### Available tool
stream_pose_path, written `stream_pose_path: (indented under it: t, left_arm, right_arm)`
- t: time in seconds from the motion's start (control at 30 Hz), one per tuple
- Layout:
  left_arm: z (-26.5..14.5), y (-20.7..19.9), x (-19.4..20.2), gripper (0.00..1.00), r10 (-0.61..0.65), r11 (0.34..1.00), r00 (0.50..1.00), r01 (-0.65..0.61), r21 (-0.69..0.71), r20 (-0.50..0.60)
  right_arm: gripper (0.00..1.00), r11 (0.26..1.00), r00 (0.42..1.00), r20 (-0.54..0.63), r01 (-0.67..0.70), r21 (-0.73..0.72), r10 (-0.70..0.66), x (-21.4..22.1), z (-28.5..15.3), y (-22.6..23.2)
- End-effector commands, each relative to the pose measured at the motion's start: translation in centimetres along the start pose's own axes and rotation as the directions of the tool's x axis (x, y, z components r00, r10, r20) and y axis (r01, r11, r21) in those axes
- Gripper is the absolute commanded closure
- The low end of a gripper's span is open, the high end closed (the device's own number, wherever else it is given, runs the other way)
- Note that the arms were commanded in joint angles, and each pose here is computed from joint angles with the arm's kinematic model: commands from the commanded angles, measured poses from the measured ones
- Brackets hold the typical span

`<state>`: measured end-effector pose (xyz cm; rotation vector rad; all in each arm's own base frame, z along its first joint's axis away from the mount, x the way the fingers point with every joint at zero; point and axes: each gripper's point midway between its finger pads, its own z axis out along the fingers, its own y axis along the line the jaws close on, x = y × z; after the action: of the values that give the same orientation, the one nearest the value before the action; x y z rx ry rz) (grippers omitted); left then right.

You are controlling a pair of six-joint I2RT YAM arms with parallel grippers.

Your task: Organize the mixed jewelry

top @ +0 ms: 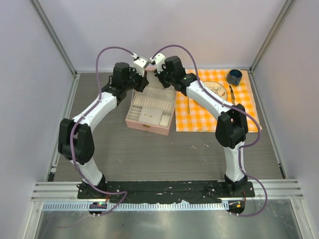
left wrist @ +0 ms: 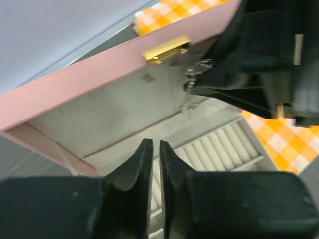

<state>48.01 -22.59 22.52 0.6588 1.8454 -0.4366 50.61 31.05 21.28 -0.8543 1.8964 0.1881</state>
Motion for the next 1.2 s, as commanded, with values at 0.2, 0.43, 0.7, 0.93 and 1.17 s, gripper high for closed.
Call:
stream_pose_path:
  t: [0.2, 0.43, 0.7, 0.93, 1.17]
  left_arm:
    - [-3.6, -5.2, -3.8, 0.53, 0.008, 0.972, 0.994, -0.032, 0.233, 0.105]
    - [-2.7, -5.0, -2.7, 0.50, 0.047, 0.970, 0.993, -0.072, 0.231, 0.108]
    - [-1.0, -4.0, -2.5, 0.51, 0.029, 0.980, 0.991, -0.054, 0.191, 0.128]
    - [0.1, -4.0, -3.1, 0.52, 0.015, 0.981, 0.989, -0.043, 0.190, 0.144]
    - [0.8, -4.4, -3.2, 0.52, -0.008, 0.975, 0.989, -0.025, 0.222, 0.149]
  right_arm:
    - [0.99, 0.999, 0.990, 0.134, -0.053, -0.001, 0.052, -5.4, -3.9, -1.1]
    - [0.99, 0.997, 0.985, 0.152, -0.069, -0.041, 0.075, -6.3, -4.8, -0.5]
    - [0.99, 0.994, 0.980, 0.173, -0.088, -0.070, 0.099, -7.2, -5.9, -0.1]
    - [0.99, 0.991, 0.978, 0.174, -0.104, -0.090, 0.119, -7.3, -6.3, 0.3]
    - [0.99, 0.988, 0.976, 0.173, -0.113, -0.101, 0.129, -7.2, -6.2, 0.5]
